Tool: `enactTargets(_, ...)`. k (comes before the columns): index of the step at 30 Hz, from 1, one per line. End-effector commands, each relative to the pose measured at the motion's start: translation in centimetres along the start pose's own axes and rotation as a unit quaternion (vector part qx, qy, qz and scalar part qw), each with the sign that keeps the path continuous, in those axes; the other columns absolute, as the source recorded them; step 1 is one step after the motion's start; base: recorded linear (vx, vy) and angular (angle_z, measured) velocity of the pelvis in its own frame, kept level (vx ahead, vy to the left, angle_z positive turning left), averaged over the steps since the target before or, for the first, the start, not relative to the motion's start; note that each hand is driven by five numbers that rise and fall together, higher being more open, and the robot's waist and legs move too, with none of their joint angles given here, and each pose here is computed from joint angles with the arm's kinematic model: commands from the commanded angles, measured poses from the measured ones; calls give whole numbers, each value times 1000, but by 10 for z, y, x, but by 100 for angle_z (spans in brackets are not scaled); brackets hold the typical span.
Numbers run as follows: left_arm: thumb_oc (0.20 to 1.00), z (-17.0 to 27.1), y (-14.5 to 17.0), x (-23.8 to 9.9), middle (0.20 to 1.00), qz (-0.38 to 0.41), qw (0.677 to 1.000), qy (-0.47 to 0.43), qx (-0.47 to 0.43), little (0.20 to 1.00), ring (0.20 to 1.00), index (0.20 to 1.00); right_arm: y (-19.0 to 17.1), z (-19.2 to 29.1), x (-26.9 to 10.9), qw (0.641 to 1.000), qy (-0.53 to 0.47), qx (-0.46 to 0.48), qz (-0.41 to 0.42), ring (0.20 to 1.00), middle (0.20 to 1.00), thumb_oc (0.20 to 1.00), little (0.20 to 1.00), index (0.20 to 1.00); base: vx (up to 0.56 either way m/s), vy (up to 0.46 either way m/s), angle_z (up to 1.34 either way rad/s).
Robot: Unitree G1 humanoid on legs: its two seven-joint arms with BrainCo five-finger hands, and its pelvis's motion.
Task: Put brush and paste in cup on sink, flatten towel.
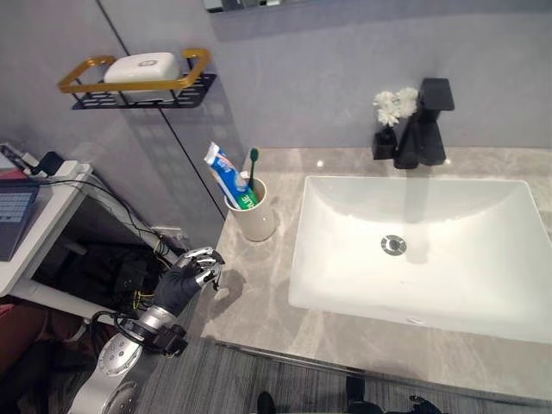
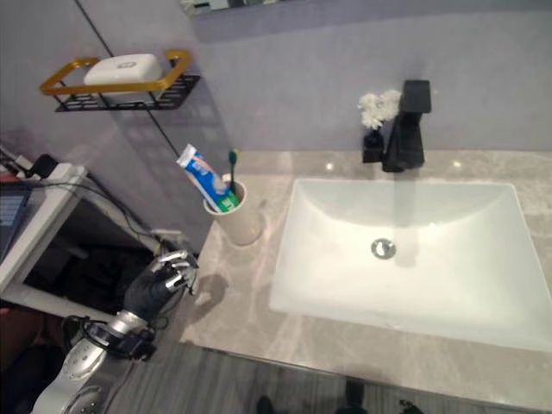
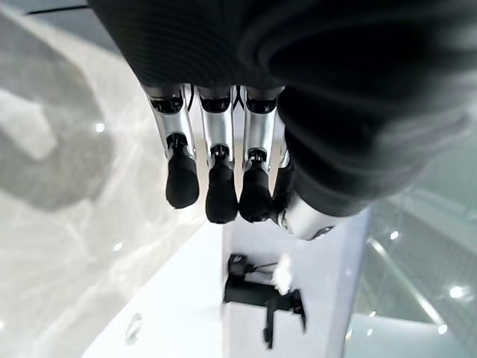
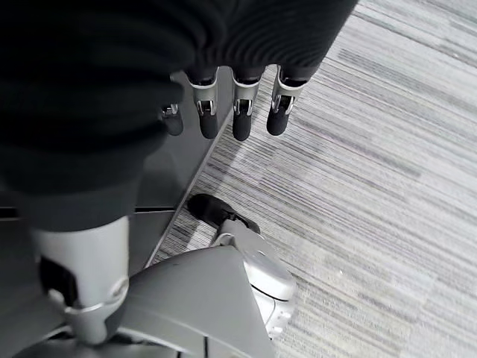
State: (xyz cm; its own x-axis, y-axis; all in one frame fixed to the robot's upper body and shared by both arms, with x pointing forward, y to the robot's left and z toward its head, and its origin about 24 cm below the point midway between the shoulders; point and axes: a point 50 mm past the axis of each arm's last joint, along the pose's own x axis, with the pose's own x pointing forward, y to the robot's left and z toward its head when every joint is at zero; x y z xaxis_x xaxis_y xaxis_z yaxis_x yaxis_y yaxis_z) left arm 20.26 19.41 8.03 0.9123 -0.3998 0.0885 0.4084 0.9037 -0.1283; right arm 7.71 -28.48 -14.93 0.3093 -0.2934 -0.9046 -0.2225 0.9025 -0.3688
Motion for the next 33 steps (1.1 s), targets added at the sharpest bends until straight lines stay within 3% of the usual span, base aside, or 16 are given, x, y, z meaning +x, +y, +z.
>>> enactTargets(1, 200, 22, 6, 5, 200, 20, 997, -51, 49, 200, 200, 200, 14, 11, 2, 1000, 4, -10, 1, 1000, 1000, 1000, 1000, 1000, -25, -25, -22)
enactTargets(11, 200, 21, 21, 6, 200, 73, 993, -54, 77, 200, 200, 200, 2, 18, 3, 1000, -3, 19, -19, 1000, 1000, 1000, 1000, 1000, -37, -24, -14)
enactTargets(33, 200, 30, 29, 32, 200, 96, 988, -89, 82, 200, 200, 200, 10, 35, 4, 999, -34, 28, -11, 1000, 1000, 1000, 1000, 1000, 6, -15, -5)
